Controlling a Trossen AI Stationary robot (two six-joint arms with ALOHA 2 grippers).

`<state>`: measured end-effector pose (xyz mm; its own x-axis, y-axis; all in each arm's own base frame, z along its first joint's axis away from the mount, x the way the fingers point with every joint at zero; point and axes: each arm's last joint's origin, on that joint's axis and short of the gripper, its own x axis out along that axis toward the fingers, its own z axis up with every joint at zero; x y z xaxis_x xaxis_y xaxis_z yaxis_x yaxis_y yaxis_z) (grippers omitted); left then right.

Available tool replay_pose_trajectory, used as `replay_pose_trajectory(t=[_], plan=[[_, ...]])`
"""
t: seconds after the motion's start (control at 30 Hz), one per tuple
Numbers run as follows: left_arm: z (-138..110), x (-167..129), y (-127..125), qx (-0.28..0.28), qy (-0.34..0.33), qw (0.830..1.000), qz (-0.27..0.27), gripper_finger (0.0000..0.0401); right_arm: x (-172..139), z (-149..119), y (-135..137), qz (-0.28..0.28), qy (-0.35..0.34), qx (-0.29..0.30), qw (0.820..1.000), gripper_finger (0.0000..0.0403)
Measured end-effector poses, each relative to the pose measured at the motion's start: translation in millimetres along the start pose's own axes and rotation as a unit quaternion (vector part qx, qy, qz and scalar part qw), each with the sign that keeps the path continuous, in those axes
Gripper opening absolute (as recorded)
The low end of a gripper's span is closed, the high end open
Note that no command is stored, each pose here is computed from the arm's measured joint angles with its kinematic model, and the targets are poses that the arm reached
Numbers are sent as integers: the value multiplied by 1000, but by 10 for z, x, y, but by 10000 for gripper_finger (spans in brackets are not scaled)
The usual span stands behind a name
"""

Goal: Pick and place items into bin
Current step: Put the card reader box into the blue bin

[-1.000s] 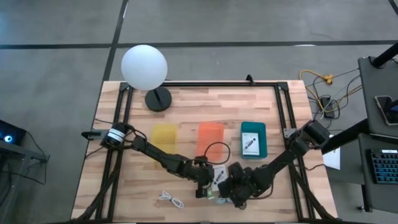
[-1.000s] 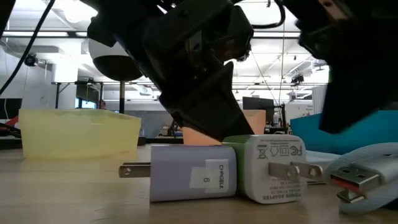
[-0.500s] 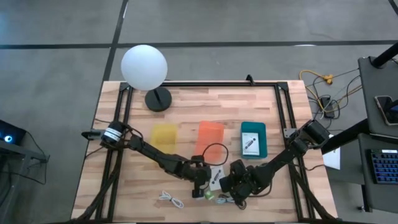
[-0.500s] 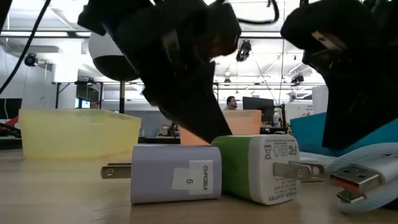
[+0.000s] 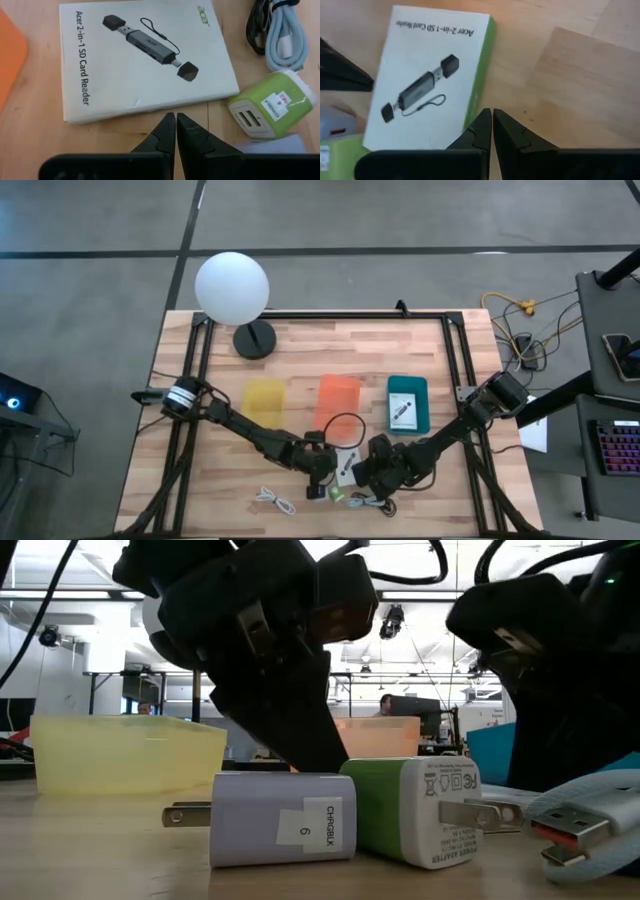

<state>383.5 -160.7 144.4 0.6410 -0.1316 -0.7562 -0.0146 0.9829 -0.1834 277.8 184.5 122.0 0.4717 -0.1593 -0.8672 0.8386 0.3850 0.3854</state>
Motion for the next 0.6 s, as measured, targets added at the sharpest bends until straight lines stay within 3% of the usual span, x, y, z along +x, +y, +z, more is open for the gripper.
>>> replay_pose_trajectory(t=[0.37,0.6], plan=[[-31,76,43,-3,5,1000,1,0,16,14,89,43,10,-30,999,8],[-30,64,57,-4,11,1000,-5,0,-125,50,292,78,-18,-42,996,8]])
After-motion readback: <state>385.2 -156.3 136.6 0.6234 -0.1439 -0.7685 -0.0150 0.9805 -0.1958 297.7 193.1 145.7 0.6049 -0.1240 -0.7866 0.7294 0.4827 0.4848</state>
